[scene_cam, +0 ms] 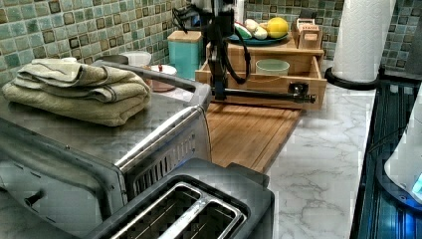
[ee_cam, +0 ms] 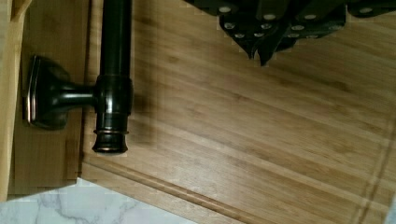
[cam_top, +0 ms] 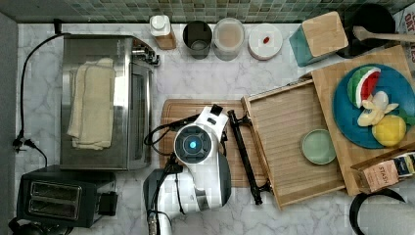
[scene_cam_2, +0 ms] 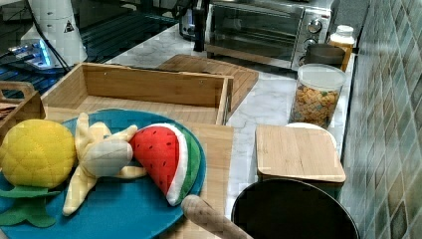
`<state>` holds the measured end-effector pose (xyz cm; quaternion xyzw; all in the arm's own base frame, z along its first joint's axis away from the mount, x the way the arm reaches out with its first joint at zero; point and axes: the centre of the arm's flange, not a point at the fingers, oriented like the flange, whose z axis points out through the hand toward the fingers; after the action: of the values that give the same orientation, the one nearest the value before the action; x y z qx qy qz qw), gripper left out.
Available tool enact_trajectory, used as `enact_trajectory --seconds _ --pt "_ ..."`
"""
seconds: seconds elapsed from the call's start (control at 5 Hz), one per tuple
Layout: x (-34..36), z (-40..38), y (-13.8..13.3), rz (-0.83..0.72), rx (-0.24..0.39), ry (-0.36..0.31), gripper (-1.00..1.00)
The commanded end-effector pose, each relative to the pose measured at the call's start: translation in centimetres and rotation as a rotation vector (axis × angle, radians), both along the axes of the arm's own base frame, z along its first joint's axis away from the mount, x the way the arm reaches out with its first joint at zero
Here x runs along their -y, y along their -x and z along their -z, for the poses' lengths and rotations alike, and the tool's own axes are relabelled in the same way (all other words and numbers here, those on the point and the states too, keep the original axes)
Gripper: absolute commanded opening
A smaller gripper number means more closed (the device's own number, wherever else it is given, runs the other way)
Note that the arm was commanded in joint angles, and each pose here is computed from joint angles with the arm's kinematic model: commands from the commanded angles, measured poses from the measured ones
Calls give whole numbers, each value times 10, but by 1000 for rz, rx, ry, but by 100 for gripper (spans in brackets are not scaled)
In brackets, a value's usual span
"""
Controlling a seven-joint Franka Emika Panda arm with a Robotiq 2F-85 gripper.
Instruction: Close the drawer.
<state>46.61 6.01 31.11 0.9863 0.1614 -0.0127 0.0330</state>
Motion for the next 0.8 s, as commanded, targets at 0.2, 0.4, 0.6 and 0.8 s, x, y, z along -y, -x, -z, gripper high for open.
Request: enact_trajectory --seconds 0.2,0.4,0.6,0.8 --pt "15 33 19 0 7 37 -100" --pt "35 33 22 -33 4 40 -100" --pt "64 29 17 -61 -13 36 -100" --pt "93 29 9 -75 -44 20 -100"
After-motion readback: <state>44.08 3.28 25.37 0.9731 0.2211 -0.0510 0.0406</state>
